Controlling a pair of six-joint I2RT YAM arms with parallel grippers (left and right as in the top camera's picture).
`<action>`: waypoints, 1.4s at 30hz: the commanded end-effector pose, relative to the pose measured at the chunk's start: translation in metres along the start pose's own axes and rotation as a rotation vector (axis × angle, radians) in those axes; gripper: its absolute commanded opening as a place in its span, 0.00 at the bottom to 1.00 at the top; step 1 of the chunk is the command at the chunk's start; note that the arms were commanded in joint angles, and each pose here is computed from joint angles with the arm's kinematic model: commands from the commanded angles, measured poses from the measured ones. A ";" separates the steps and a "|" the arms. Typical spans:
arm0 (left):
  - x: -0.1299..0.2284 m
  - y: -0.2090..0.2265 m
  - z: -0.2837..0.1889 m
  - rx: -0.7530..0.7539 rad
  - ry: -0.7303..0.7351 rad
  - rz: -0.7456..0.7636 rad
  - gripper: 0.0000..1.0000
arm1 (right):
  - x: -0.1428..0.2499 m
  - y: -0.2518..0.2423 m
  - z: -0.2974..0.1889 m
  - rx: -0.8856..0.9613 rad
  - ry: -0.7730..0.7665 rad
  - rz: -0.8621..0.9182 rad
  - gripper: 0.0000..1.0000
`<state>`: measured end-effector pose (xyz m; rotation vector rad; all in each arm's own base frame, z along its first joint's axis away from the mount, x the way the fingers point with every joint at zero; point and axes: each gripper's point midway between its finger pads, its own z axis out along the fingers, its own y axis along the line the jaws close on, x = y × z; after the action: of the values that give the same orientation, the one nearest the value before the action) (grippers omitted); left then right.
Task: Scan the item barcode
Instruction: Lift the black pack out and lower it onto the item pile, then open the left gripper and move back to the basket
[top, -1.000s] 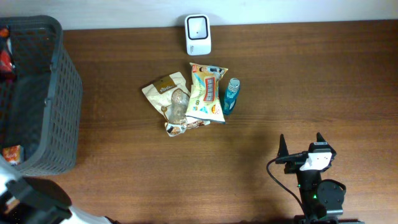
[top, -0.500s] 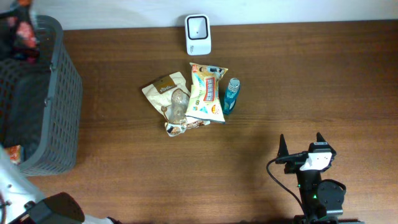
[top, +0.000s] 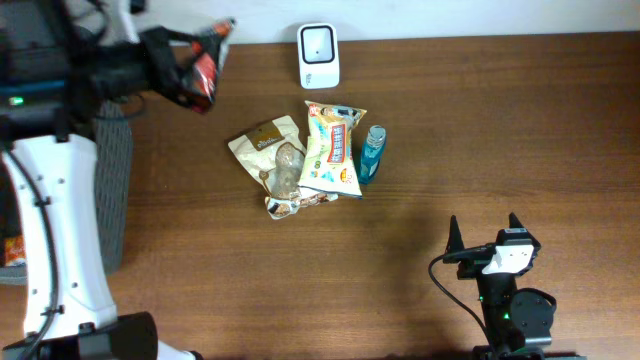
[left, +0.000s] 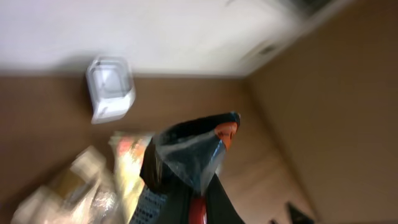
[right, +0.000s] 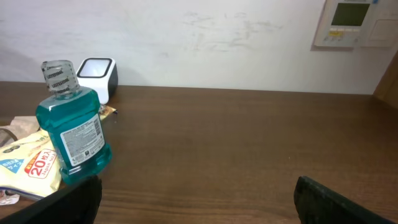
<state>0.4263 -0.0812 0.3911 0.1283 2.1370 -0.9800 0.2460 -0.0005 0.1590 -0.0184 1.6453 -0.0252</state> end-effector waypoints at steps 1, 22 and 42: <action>0.028 0.039 0.011 -0.402 0.074 0.035 0.00 | 0.004 -0.002 0.000 0.008 0.005 -0.002 0.98; 0.232 0.066 0.223 -0.296 0.540 0.122 0.24 | 0.004 -0.002 0.000 0.008 0.005 -0.002 0.98; 0.074 0.074 0.117 -0.394 0.230 0.057 0.90 | 0.004 -0.002 0.000 0.008 0.005 -0.002 0.98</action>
<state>0.4651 -0.1728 0.1671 0.2058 2.6485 -0.5516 0.2460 -0.0005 0.1590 -0.0187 1.6453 -0.0255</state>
